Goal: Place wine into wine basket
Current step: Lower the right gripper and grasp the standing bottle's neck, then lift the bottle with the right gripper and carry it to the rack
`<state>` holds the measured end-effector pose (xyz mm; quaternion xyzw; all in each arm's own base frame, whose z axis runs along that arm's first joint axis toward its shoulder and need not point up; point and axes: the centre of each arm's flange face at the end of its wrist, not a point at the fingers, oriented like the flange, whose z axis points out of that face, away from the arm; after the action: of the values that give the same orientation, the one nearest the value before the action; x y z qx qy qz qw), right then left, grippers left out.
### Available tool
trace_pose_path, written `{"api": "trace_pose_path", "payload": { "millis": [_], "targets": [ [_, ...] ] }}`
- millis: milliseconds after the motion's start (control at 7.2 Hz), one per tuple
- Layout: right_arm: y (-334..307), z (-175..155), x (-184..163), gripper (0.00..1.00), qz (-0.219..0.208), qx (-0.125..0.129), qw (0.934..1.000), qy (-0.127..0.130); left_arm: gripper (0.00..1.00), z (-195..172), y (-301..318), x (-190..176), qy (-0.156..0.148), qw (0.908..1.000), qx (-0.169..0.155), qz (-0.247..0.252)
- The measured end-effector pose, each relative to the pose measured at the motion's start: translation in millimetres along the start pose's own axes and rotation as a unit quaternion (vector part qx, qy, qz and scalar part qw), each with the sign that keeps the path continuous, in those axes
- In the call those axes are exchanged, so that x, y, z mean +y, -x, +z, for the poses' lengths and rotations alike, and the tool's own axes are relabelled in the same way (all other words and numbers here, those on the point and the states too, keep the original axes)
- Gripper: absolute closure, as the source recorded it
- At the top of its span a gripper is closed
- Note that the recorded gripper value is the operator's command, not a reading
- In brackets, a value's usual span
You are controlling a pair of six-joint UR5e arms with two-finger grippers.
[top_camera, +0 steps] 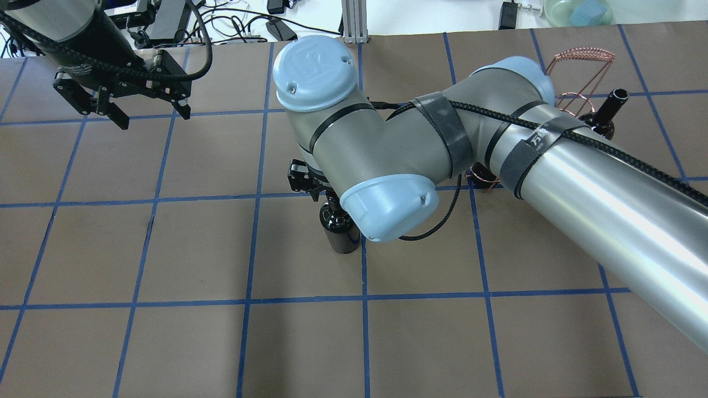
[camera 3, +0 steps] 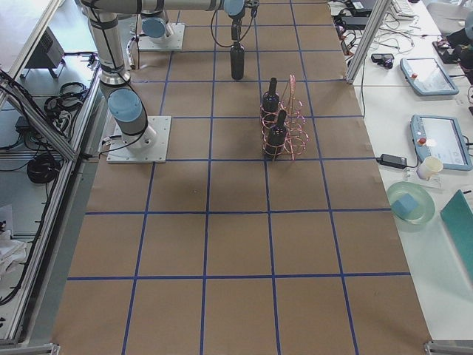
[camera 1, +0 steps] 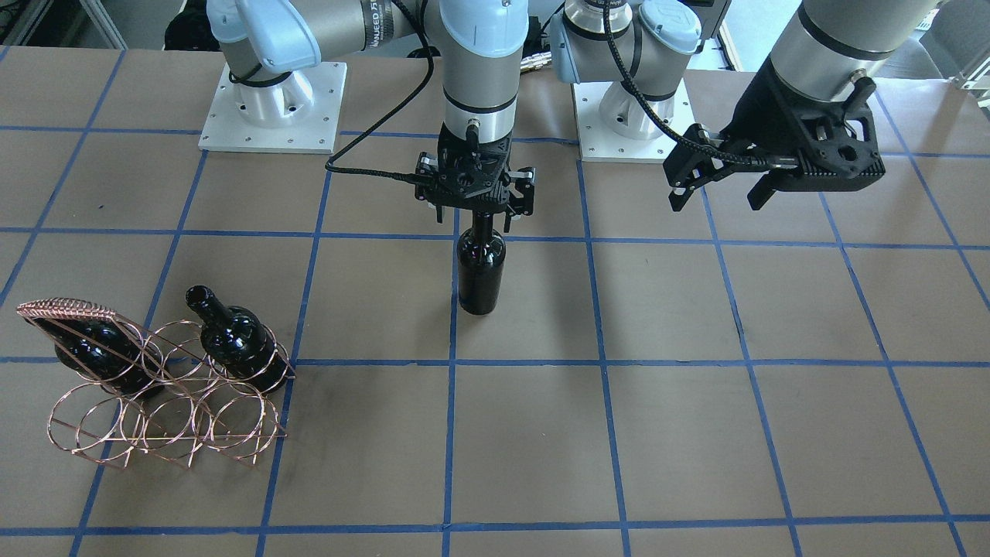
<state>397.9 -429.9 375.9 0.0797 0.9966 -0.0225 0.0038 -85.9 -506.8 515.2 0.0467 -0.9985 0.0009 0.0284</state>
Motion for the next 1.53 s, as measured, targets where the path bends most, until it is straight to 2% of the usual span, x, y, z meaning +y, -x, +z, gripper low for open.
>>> {"api": "trace_pose_path", "payload": {
  "millis": [278, 556, 972, 1111, 1250, 1528],
  "targets": [
    [6.0, 0.2, 1.4, 0.96, 0.004, -0.029, 0.9993, 0.021, 0.0, -3.7, -0.8, 4.7, -0.002, 1.0, -0.001, 0.002],
    [6.7, -1.8, -0.3, 1.0, 0.006, -0.038, 0.999, 0.024, 0.0, -5.5, -1.0, 7.2, -0.003, 1.0, -0.001, 0.003],
    [-1.1, -11.9, -8.4, 1.0, 0.006, -0.033, 0.9994, 0.009, 0.0, -3.3, -0.9, 10.0, -0.001, 1.0, -0.001, 0.004],
    [-12.0, -24.7, -17.5, 1.0, 0.006, -0.027, 0.9996, -0.002, 0.0, -2.4, -0.9, 10.4, 0.0, 1.0, -0.001, 0.004],
    [-33.9, -37.7, -29.6, 1.0, 0.002, -0.019, 0.9998, -0.003, 0.0, -1.7, -0.9, 10.4, 0.001, 1.0, -0.001, 0.004],
    [-114.2, -65.4, -57.3, 1.0, -0.03, -0.002, 0.9993, 0.02, 0.0, -0.9, -1.1, 10.3, 0.001, 1.0, 0.0, 0.005]
  ]
}}
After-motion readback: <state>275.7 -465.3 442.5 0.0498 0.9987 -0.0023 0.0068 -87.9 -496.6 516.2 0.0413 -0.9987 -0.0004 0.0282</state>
